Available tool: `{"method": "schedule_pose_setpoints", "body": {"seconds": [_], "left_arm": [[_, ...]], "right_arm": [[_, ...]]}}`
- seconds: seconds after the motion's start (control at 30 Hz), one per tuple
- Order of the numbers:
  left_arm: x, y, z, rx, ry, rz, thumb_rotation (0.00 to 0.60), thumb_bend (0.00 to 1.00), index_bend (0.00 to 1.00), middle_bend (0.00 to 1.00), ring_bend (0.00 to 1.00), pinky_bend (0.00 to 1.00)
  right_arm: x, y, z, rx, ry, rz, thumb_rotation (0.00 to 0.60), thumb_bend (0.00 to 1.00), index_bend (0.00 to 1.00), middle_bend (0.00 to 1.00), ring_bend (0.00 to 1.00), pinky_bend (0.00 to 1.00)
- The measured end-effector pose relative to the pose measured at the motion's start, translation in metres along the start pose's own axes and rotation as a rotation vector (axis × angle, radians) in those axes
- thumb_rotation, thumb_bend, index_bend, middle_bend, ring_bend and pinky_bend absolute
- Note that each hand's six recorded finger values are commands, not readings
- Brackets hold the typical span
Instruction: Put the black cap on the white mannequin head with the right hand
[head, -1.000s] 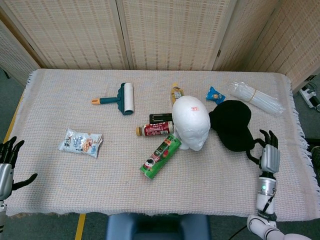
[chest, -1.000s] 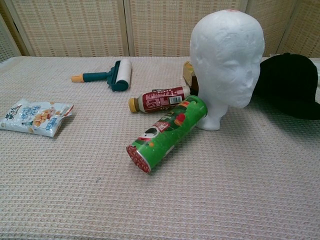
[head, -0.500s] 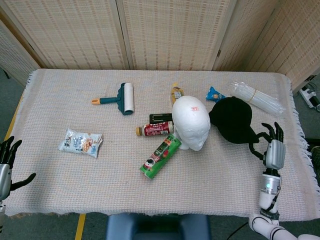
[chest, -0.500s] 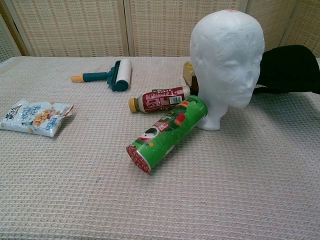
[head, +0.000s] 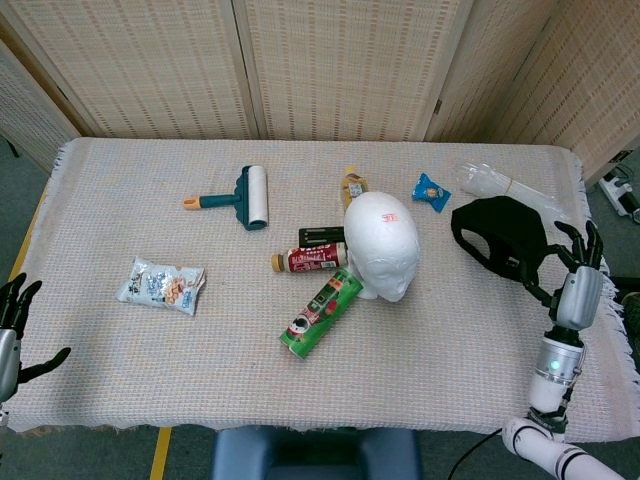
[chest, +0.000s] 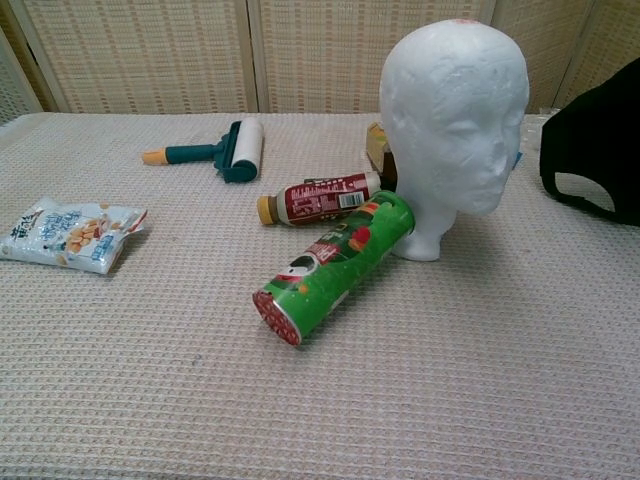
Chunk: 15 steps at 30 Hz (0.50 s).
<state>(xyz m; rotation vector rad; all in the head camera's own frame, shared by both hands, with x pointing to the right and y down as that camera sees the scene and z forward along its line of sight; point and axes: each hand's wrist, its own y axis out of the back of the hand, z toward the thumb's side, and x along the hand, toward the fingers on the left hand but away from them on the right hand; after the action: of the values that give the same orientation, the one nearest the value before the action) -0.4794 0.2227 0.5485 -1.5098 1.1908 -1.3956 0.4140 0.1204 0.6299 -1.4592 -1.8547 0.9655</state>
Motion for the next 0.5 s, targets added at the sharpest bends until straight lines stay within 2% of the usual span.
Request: {"method": "schedule_pose_setpoints", "body": {"seconds": [0.3,0.5], "left_arm": [[0.0,-0.004,0.0,0.006,0.0,-0.012,0.6,0.08,0.11,0.0,0.0,0.02],[0.0,-0.007,0.001,0.011,-0.001,-0.02,0.6,0.09,0.11,0.0,0.0,0.02]], "right_arm": [[-0.03,0.018,0.031,0.033,0.049,-0.059,0.6,0.37,0.79,0.22,0.0,0.0],[-0.054,0.021,0.066,0.073,0.106,-0.085,0.6,0.37,0.79,0.23,0.0,0.0]]}}
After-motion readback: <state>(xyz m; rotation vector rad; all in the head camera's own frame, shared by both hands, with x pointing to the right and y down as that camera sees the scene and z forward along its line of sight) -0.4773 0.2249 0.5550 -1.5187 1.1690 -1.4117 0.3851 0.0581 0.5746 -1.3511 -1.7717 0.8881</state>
